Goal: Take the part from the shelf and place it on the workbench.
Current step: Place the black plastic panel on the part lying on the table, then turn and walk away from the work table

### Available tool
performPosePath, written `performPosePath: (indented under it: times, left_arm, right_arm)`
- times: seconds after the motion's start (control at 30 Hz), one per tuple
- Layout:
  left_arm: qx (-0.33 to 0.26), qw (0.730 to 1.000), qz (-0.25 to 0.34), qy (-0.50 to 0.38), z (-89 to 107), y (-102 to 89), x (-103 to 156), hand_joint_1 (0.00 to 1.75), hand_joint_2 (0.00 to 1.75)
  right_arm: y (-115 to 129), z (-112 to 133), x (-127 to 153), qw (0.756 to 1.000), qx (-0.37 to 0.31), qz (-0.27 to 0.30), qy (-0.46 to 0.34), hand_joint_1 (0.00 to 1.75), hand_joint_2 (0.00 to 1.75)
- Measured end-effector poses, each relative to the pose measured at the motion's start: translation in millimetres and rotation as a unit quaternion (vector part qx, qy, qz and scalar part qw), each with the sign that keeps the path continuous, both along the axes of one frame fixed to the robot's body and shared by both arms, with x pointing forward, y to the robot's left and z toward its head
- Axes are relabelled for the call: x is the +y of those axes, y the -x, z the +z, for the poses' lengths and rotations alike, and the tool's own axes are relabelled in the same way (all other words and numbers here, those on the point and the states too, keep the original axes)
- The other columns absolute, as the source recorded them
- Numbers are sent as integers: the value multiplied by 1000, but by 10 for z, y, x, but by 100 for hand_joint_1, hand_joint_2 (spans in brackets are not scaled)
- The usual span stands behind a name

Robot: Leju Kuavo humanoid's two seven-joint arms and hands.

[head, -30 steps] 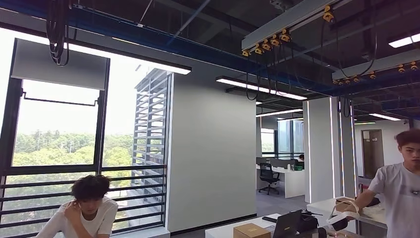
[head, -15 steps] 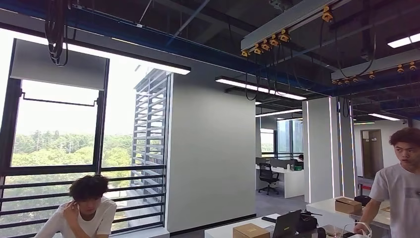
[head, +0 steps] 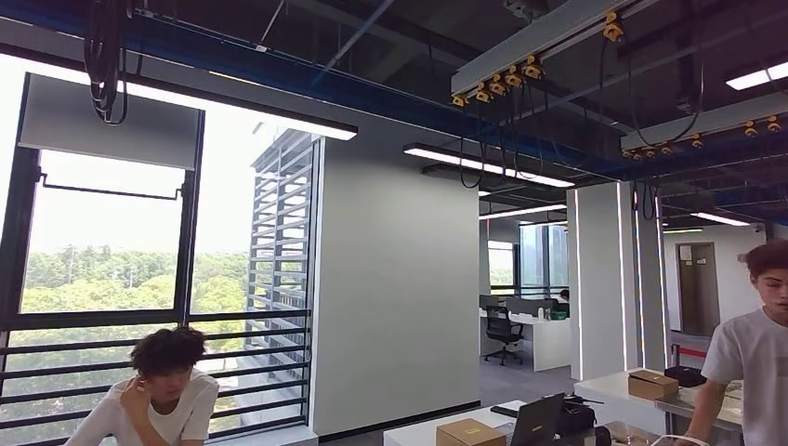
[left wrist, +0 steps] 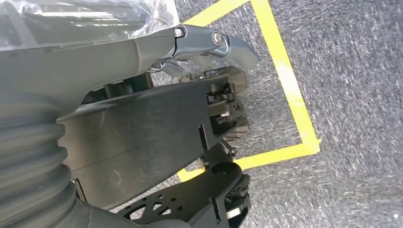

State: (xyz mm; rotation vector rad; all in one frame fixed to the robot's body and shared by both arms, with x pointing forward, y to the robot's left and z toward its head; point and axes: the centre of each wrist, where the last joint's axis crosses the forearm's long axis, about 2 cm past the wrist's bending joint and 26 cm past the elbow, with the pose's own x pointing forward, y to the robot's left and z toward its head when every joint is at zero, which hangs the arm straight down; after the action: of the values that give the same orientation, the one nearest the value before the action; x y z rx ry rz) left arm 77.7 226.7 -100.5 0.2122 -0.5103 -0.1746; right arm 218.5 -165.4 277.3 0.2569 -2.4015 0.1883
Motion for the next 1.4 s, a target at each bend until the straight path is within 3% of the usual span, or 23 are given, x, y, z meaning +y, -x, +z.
performPosePath:
  times: [0.03,0.43,0.57,0.77,0.9,1.07,1.2,1.27,1.4]
  left_arm:
    - [0,1000,0,0,0,1,-1,0,0]
    - [-16,1000,5,3,-4,18,2,0,0]
    - [-21,1000,7,1,-4,22,4,0,0]
    - [-18,1000,19,-1,-7,33,12,0,0]
    - [-13,999,29,-1,-8,38,16,0,0]
    - [-8,999,36,2,-9,41,15,0,0]
    - [2,999,38,2,-9,41,15,0,0]
    - [7,999,36,1,-9,40,15,0,0]
    - [17,1000,21,-4,-6,30,11,0,0]
  right_arm:
    - [8,8,-3,1000,-3,0,1,0,175]
    - [85,74,-45,999,-26,-17,12,0,175]
    - [115,86,-75,997,-41,-60,30,0,0]
    - [221,-15,-201,982,-37,-173,61,0,0]
    - [230,-158,-338,967,77,-231,74,0,0]
    - [130,-645,-529,896,262,-321,159,0,0]
    - [108,-1236,-701,826,381,-318,266,0,0]
    - [136,-1567,-803,778,429,-305,343,0,0]
    - [356,-2300,-1050,650,572,-224,447,0,0]
